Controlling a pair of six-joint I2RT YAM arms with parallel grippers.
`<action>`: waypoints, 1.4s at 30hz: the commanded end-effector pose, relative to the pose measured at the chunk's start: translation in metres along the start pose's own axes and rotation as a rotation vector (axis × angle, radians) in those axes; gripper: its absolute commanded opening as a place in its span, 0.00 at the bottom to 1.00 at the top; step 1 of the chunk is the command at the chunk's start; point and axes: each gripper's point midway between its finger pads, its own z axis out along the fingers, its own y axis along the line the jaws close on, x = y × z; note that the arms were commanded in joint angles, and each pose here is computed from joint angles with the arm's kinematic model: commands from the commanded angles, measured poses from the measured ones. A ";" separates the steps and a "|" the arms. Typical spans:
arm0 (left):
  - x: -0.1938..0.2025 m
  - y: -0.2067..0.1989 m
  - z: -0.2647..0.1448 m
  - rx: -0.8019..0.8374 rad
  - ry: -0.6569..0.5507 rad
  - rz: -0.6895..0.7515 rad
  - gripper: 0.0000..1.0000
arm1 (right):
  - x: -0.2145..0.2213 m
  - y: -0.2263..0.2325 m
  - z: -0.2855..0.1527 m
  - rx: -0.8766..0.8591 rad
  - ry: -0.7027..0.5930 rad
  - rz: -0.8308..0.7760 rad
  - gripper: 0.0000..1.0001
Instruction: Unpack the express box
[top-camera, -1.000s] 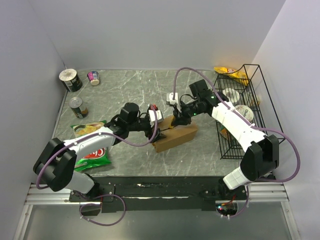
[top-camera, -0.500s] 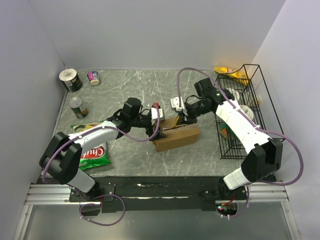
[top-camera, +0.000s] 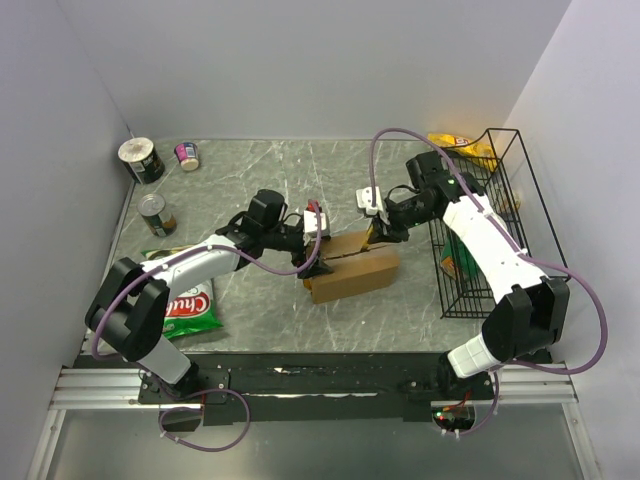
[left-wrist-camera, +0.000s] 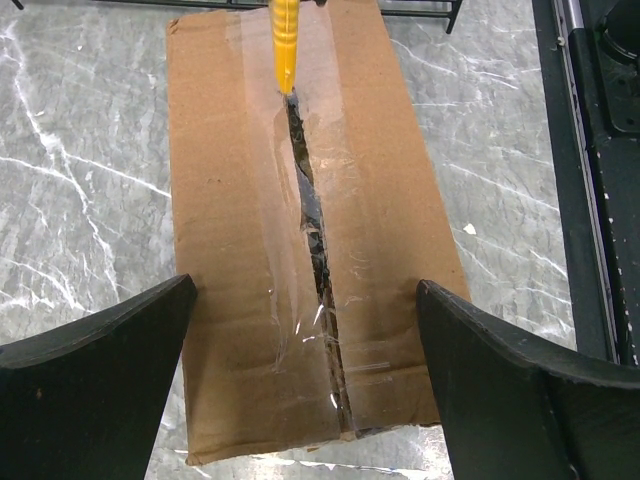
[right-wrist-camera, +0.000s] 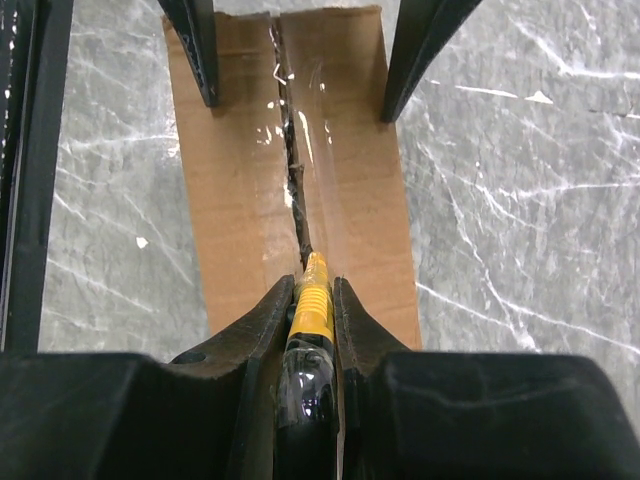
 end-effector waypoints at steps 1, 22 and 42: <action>0.077 -0.031 -0.002 0.071 0.212 -0.159 0.99 | -0.001 -0.004 -0.017 0.041 0.023 -0.034 0.00; 0.083 -0.028 0.003 0.077 0.235 -0.189 0.97 | 0.033 0.009 -0.044 0.032 0.098 0.010 0.00; 0.088 -0.014 0.011 0.031 0.256 -0.209 0.96 | 0.051 0.015 -0.048 0.129 0.183 0.410 0.00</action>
